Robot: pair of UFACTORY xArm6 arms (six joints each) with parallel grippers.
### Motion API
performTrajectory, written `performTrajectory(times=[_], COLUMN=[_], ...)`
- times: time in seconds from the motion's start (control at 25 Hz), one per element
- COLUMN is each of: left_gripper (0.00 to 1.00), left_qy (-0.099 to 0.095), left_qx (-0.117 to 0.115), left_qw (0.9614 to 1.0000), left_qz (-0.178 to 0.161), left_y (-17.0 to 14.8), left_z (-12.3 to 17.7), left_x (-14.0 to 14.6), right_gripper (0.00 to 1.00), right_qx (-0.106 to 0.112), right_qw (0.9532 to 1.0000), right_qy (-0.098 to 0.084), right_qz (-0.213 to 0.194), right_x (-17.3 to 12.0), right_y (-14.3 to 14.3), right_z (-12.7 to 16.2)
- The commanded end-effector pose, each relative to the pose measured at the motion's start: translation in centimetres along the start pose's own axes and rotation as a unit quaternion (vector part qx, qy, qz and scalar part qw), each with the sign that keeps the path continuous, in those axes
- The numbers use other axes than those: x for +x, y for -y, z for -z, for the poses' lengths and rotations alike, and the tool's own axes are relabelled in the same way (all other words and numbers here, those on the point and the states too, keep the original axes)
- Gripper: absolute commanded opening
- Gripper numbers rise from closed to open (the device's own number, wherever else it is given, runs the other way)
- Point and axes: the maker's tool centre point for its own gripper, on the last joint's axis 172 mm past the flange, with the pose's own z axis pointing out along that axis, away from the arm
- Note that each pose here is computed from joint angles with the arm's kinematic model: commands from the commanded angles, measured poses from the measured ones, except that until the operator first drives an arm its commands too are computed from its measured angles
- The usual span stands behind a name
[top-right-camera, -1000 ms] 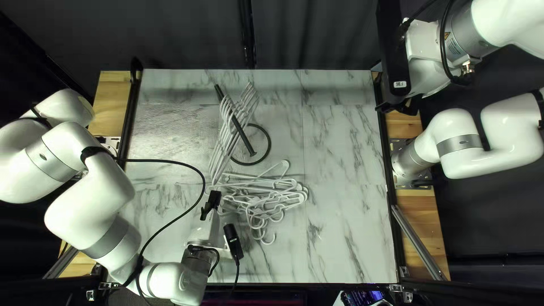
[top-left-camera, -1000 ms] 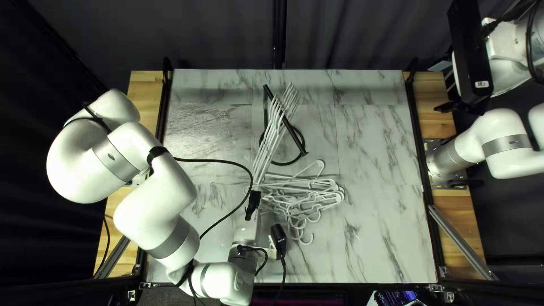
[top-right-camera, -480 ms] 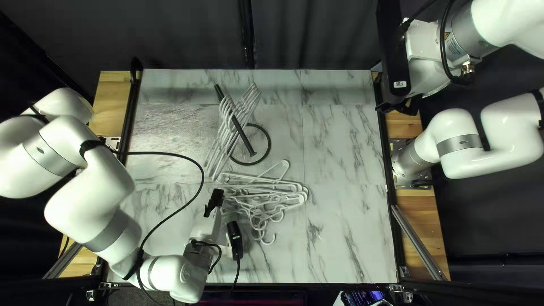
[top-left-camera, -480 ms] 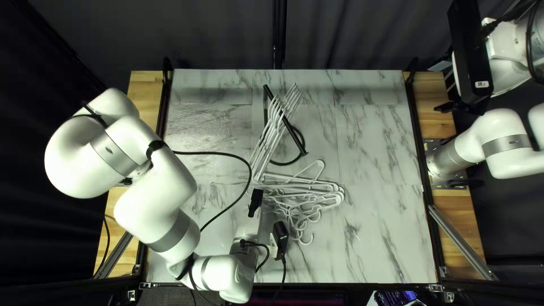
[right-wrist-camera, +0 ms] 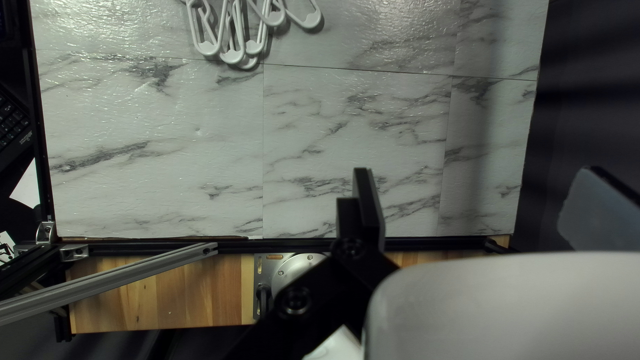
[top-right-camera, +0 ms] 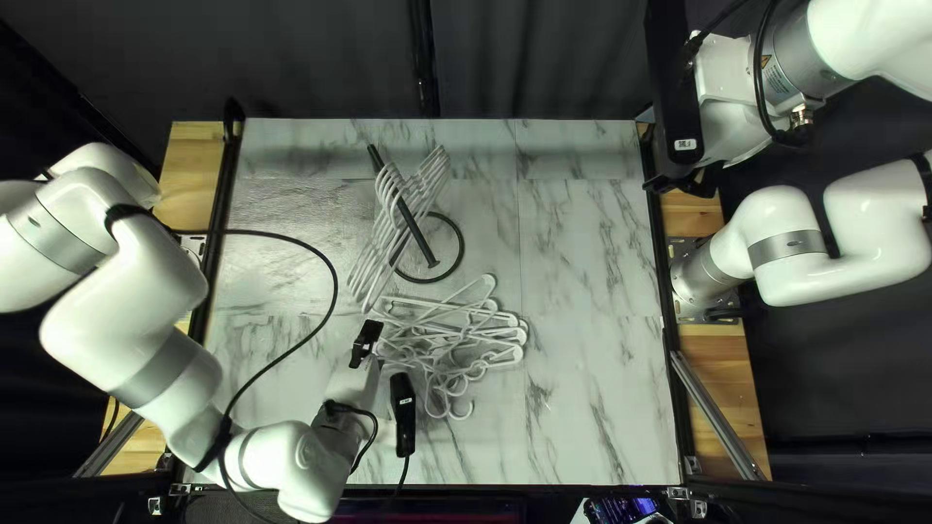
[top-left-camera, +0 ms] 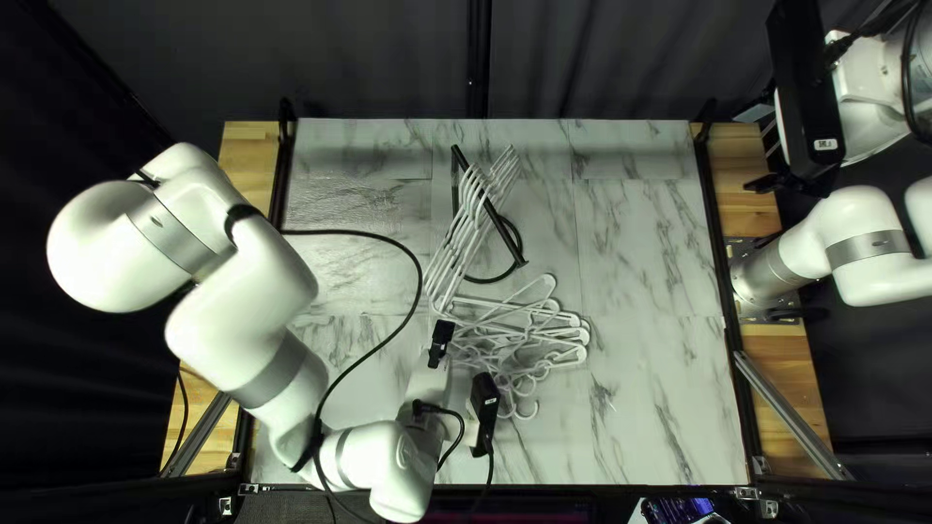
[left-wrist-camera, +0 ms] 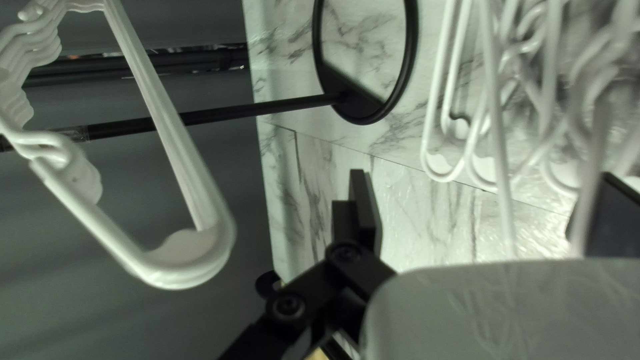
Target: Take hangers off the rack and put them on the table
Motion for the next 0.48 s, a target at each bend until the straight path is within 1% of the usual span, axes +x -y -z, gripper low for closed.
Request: performTrajectory(times=[0.04,0.2,0.28,0.36,0.4,0.44,0.48], left_gripper=[1.0,1.0,1.0,1.0,1.0,1.0,1.0], left_qy=[-0.015,-0.026,-0.034,-0.042,-0.044,-0.048,-0.05], left_qx=[-0.044,-0.065,-0.079,-0.089,-0.09,-0.087,-0.085], left_qw=[0.9983,0.9962,0.9938,0.9915,0.9911,0.9909,0.9908], left_qz=[0.035,0.053,0.07,0.085,0.088,0.091,0.092], left_y=[0.2,0.3,0.7,1.8,2.2,3.3,4.1], left_z=[2.9,4.4,6.3,8.8,9.6,10.9,11.5], left_x=[0.1,0.1,0.0,-0.4,-0.6,-1.0,-1.3], right_gripper=[1.0,1.0,1.0,1.0,1.0,1.0,1.0], right_qx=[0.0,0.0,0.0,0.0,0.0,0.0,0.0], right_qw=[1.0,1.0,1.0,1.0,1.0,1.0,1.0], right_qy=[0.0,0.0,0.0,0.0,0.0,0.0,0.0], right_qz=[0.0,0.0,0.0,0.0,0.0,0.0,0.0], right_x=[0.0,0.0,0.0,0.0,0.0,0.0,0.0], right_y=[0.0,0.0,0.0,0.0,0.0,0.0,0.0], right_z=[0.0,0.0,0.0,0.0,0.0,0.0,0.0])
